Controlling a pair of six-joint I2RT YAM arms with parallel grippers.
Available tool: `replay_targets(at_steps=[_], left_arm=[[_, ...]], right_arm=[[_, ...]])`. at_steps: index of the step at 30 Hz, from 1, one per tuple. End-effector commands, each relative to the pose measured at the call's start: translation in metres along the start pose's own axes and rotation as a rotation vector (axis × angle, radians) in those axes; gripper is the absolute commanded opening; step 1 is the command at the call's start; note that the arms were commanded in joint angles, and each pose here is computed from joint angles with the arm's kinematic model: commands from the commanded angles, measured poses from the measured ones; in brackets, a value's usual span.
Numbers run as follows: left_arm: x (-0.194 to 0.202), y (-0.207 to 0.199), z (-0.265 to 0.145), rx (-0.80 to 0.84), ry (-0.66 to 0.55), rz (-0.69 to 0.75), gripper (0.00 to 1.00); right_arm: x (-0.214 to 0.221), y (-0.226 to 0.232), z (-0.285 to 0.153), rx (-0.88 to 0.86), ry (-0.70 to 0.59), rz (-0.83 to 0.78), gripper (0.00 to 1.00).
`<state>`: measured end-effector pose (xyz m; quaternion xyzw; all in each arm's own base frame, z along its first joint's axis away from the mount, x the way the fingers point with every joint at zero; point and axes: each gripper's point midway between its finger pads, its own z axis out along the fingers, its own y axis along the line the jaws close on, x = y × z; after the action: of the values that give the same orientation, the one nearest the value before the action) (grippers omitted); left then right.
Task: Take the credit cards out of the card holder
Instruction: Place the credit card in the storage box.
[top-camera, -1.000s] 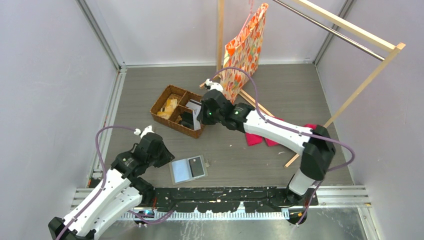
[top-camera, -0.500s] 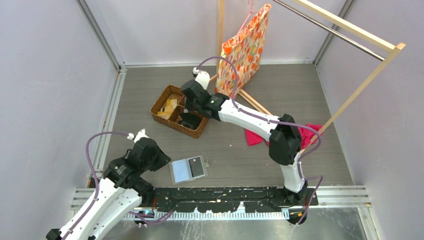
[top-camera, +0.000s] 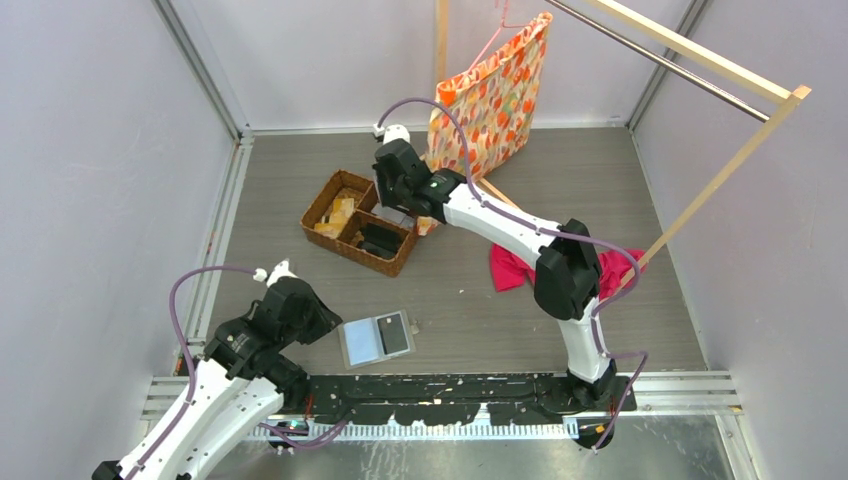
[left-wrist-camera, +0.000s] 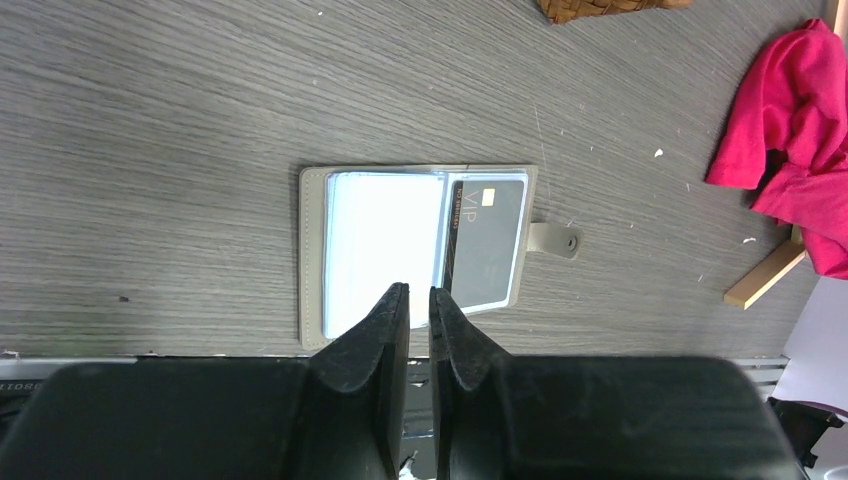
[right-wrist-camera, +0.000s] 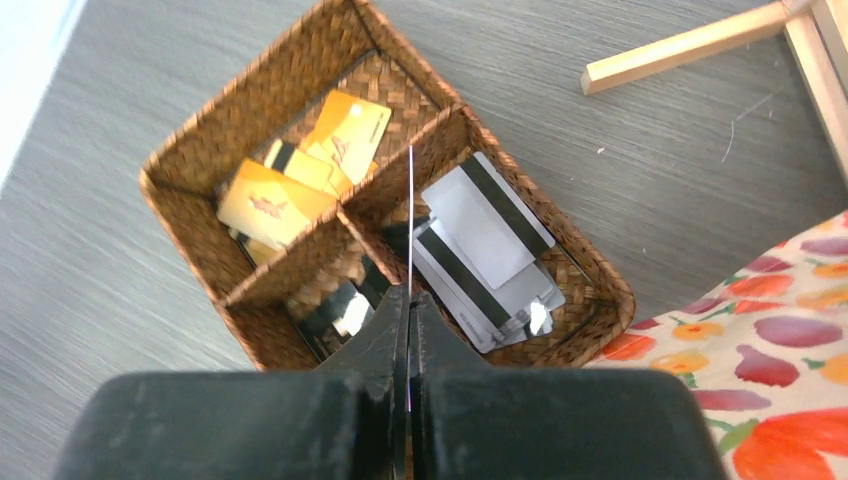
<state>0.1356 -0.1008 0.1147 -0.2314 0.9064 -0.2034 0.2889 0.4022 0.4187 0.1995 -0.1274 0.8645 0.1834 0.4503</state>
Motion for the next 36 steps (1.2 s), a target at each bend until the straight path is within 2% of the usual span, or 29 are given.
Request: replay_targets(at_steps=[1, 8, 17, 22, 36], left_arm=[[-0.006, -0.006, -0.004, 0.018, -0.020, -0.009, 0.15], [-0.002, -0.005, -0.001, 0.019, -0.004, -0.006, 0.15], [0.003, -0.007, 0.006, 0.035, 0.015, -0.013, 0.15], [0.004, -0.008, 0.008, 0.035, 0.021, -0.008, 0.15], [0.005, -0.009, 0.011, 0.041, 0.028, -0.014, 0.15]], right_arm=[[-0.009, 0.012, -0.014, -0.098, -0.022, -0.250, 0.01], [-0.007, 0.012, -0.023, -0.136, -0.008, -0.378, 0.01], [-0.017, -0.028, -0.036, 0.076, 0.011, -0.653, 0.01], [-0.011, -0.046, -0.024, 0.132, 0.050, -0.761, 0.01], [0.014, -0.044, 0.023, 0.112, 0.098, -0.936, 0.01]])
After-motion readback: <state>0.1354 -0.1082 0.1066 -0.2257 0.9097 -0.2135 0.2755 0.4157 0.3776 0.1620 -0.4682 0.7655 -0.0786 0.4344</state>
